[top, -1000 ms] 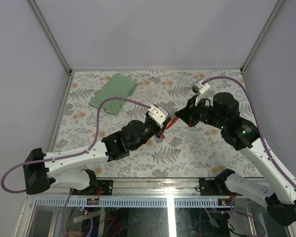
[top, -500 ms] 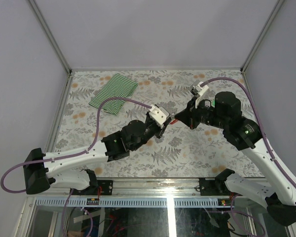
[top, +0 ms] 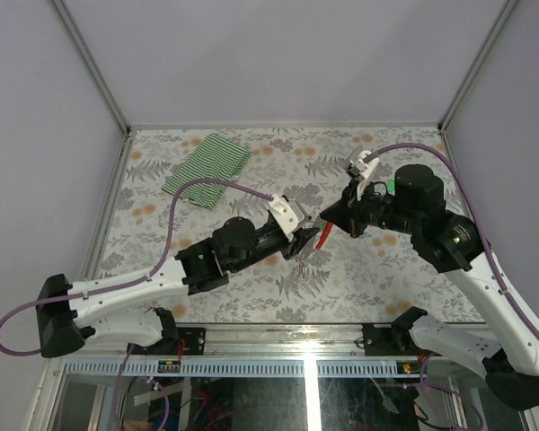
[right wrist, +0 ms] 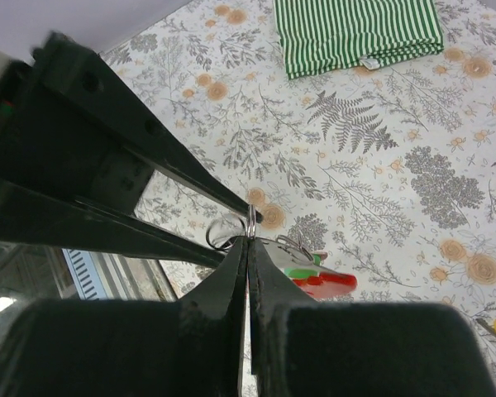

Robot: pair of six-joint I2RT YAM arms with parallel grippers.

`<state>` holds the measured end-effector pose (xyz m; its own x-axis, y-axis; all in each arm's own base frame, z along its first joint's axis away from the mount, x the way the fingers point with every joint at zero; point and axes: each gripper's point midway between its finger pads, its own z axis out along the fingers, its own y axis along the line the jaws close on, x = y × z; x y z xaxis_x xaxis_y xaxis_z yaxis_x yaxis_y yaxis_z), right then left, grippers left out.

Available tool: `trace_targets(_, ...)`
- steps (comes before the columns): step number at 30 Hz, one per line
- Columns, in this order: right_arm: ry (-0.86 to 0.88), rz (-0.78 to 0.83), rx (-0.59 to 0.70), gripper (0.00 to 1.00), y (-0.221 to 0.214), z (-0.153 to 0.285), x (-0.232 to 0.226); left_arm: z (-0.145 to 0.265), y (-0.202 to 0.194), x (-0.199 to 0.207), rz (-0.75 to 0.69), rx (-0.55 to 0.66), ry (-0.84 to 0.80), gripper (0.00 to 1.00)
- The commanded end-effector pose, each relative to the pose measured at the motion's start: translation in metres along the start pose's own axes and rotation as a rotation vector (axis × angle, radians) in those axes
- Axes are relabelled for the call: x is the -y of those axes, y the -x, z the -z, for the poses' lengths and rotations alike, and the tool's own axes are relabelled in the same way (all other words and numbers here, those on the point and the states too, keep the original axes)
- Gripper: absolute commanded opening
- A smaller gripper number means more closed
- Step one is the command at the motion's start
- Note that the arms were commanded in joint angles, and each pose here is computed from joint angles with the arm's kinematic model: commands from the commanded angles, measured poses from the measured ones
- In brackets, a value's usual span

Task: Put the keys on the keyring

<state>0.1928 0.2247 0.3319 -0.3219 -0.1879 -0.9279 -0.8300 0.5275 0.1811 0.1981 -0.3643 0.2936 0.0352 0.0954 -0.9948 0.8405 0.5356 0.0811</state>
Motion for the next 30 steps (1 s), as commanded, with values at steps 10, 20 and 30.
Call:
trace_targets(10, 0.222, 0.306, -0.029, 0.0, -0.005, 0.028, -0.036, 0.051, 0.058, 0.041, 0.046, 0.148, -0.276, 0.34)
trace_targets(20, 0.337, 0.381, 0.002, 0.0, -0.008, 0.039, -0.057, 0.057, 0.056, 0.057, 0.045, 0.065, -0.427, 0.28)
trace_targets(30, 0.391, 0.395, 0.001, 0.0, -0.016, 0.04, -0.064, 0.054, 0.065, 0.065, 0.024, 0.058, -0.485, 0.34)
